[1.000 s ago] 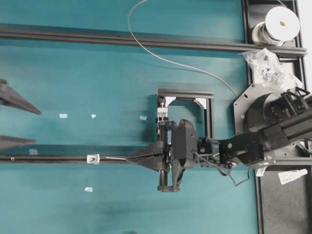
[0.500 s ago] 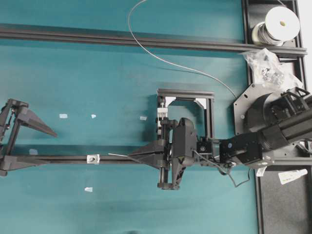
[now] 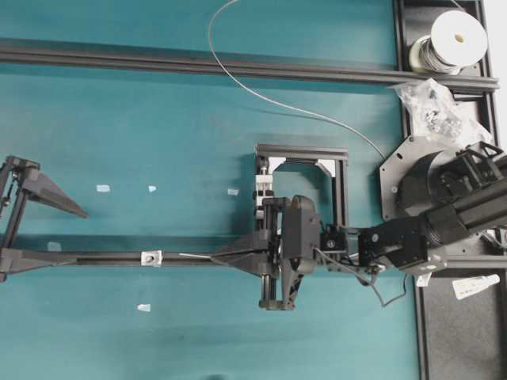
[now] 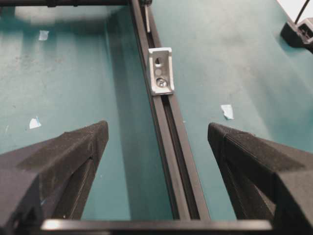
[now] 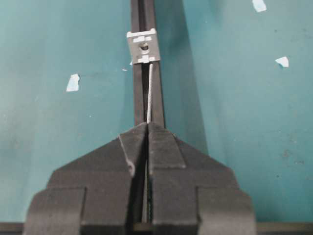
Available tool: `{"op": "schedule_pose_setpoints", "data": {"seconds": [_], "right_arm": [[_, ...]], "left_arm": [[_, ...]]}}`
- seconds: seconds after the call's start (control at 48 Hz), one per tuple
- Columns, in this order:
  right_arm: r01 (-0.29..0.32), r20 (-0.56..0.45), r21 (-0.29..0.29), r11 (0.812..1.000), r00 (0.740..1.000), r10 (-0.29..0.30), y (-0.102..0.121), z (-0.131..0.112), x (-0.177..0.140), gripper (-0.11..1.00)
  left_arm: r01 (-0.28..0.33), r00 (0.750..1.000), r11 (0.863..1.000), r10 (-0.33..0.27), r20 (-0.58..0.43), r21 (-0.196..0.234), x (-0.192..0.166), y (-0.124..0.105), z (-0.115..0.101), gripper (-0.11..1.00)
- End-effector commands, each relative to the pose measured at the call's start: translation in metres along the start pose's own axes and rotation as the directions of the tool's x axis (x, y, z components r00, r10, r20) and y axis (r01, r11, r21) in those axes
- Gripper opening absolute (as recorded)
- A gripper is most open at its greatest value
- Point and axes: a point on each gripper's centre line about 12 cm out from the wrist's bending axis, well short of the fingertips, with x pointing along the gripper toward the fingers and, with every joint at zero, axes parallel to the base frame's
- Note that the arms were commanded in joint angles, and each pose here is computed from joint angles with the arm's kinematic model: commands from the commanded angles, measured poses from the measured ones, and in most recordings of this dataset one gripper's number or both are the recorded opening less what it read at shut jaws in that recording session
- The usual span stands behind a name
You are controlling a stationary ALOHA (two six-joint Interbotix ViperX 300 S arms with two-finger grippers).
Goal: Insert the wire through the hole in the metal fitting.
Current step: 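Align the wire tip with the bracket hole using the right gripper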
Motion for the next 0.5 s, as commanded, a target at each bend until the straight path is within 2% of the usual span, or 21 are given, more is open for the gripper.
{"op": "schedule_pose_setpoints", "data": {"seconds": [0.0, 0.229, 0.479], "right_arm": [[-0.013, 0.021, 0.009, 1.000, 1.000, 0.013, 0.0051, 0.0058, 0.0004, -0.01], [-0.012, 0.020, 0.004, 1.000, 1.000, 0.012, 0.0050, 0.0053, 0.0006, -0.01], [-0.013, 0.016, 0.005, 1.000, 1.000, 0.013, 0.0051, 0.0052, 0.0004, -0.01]], "left_arm": [[0.001, 1.000, 1.000, -0.001, 0.026, -0.003, 0.0000, -0.0005, 0.0071, 0.67], [0.004, 1.000, 1.000, -0.004, 0.020, 0.001, -0.0004, -0.0011, 0.0052, 0.67], [0.010, 0.999, 1.000, -0.010, -0.030, 0.002, 0.0004, -0.0035, -0.0007, 0.67]]}}
